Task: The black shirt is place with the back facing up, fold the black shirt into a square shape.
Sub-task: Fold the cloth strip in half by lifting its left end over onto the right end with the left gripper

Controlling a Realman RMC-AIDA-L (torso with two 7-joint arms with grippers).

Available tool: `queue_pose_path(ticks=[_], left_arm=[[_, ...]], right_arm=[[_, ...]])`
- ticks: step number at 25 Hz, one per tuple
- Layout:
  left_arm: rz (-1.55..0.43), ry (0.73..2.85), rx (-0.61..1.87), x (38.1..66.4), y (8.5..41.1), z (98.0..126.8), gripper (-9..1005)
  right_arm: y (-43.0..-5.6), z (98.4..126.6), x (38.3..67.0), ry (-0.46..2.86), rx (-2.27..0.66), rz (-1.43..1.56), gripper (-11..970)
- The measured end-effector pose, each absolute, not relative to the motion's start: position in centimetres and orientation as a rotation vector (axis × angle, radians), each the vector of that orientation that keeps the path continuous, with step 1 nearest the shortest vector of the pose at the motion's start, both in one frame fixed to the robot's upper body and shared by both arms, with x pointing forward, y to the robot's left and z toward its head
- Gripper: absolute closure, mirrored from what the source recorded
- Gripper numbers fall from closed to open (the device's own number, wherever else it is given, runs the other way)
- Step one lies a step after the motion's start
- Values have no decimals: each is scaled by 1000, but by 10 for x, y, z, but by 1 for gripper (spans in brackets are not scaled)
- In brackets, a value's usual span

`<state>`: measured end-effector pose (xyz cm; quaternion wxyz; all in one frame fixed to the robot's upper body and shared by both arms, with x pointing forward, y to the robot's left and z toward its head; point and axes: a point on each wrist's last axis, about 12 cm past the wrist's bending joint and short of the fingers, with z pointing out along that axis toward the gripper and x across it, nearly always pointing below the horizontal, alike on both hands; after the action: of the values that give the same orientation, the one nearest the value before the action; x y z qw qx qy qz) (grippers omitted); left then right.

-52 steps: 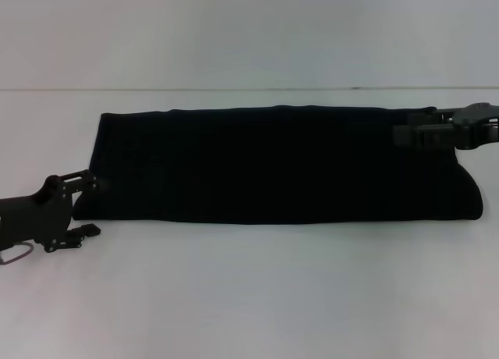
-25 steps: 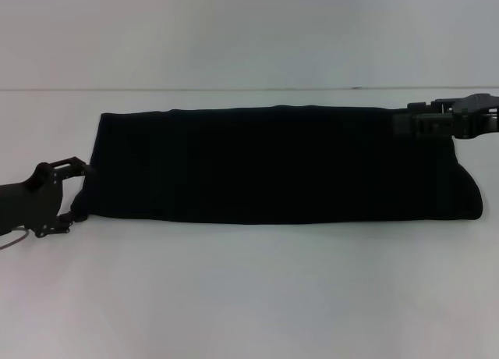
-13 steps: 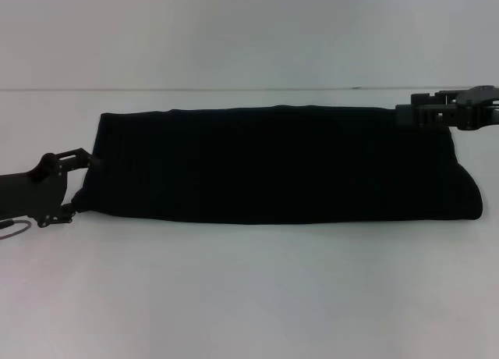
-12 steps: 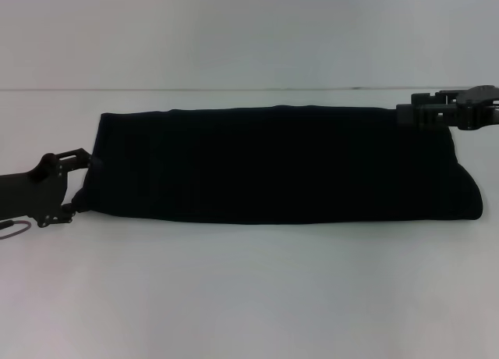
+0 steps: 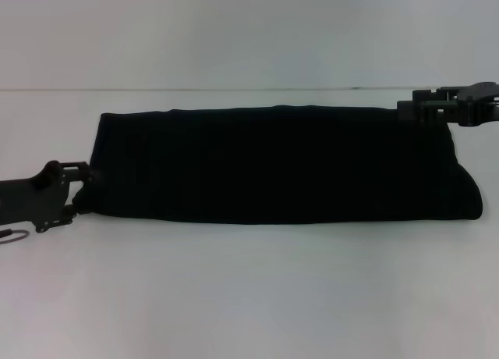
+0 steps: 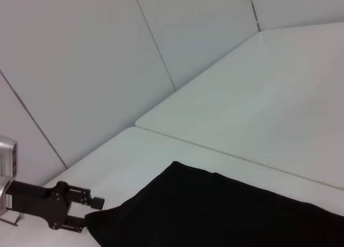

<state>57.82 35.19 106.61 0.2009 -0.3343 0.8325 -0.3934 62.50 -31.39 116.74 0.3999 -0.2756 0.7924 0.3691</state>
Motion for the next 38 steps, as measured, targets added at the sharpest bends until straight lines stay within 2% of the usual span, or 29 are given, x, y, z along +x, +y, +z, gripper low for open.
queue_pose_path(ticks=[2,13,18,21,29,38], left_arm=[[-1085,2341,-930,577,352,1064,355],[-1028,2364,-875,575,353,1059,592],[-1000,2372,-816,574,354,1058,792],[-973,2365,-752,572,357,1057,975],[-894,2334,-547,561,378,1068,969],[-691,2383,-510,529,429,1084,963]], right_arm=[[-314,1168,625,2000,-696,934,319],[-314,1170,626,1992,-694,933,319],[-313,1169,626,1993,-696,936,319],[-311,1168,625,1995,-700,941,318],[-301,1169,628,1984,-700,965,318],[-283,1168,639,1973,-693,947,318]])
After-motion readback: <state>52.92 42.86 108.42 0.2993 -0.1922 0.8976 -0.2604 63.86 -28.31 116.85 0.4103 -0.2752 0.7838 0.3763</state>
